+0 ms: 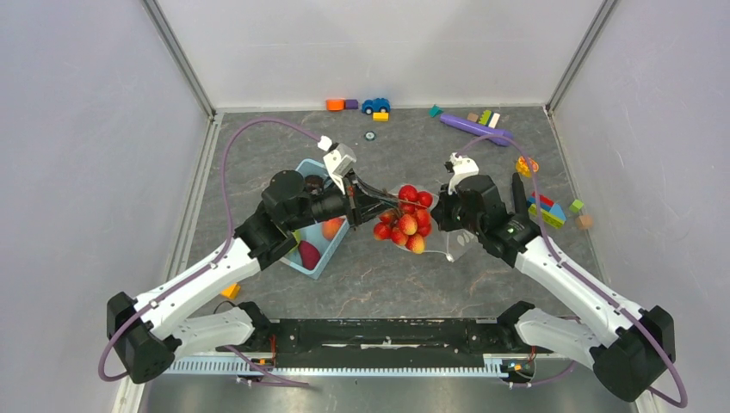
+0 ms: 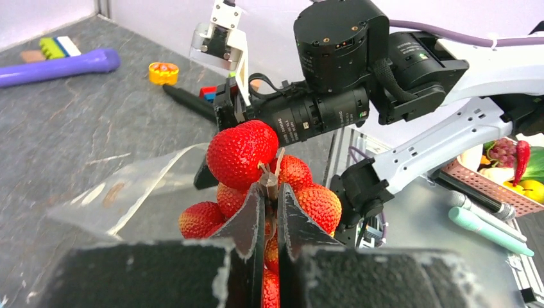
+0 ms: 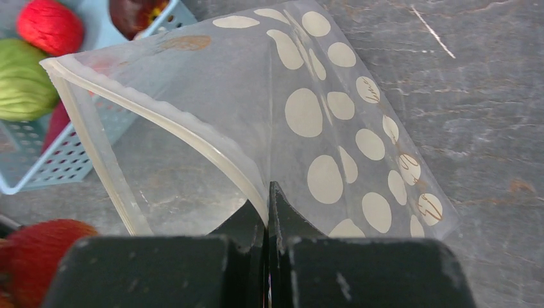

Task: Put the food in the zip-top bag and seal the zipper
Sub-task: Place the fake fruit in the zipper food storage bag.

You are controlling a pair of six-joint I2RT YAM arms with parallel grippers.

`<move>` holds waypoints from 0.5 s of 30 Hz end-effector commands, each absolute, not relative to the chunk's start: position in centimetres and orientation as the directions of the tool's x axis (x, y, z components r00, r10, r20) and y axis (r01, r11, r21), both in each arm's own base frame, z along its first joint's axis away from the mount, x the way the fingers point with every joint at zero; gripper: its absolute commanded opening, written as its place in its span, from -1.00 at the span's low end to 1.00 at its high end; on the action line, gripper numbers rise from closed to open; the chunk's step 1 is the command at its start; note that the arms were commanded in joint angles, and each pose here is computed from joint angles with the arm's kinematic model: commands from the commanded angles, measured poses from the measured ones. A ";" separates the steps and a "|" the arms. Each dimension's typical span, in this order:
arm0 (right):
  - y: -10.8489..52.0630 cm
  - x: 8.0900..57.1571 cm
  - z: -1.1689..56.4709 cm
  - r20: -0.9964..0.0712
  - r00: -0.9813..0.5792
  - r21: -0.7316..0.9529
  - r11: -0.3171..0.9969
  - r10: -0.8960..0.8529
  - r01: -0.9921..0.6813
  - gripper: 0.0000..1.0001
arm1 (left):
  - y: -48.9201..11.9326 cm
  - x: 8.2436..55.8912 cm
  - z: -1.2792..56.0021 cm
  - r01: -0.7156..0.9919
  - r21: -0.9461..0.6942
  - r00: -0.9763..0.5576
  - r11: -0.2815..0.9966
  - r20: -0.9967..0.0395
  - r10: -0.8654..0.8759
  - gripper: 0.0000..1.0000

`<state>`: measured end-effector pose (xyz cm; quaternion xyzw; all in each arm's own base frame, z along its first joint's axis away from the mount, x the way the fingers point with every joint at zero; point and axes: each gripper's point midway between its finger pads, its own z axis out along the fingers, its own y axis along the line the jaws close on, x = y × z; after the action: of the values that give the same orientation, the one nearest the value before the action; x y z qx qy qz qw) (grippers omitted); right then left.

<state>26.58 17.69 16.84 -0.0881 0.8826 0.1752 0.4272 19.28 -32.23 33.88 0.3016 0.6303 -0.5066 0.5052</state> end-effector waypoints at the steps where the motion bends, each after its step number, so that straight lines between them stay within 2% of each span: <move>1: 20.0 26.3 21.0 -0.814 -0.573 0.360 0.852 0.088 -0.380 -1.00 | -33.6 17.9 37.3 0.947 -0.275 -0.235 0.166 -0.945 -0.229 -0.96; 6: 21.6 25.1 22.0 -0.794 -0.600 0.430 0.790 0.099 -0.437 -1.00 | -34.2 18.1 36.1 0.952 -0.263 -0.223 0.156 -0.947 -0.231 -0.96; 15: 23.2 23.9 24.1 -0.779 -0.617 0.503 0.704 0.116 -0.502 -1.00 | -34.2 20.0 32.7 0.930 -0.263 -0.213 0.257 -0.955 -0.204 -0.96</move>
<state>24.06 21.59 19.47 -0.1059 0.8594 0.3056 0.3960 19.18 -34.14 31.72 0.3226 0.5985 -0.5305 0.5063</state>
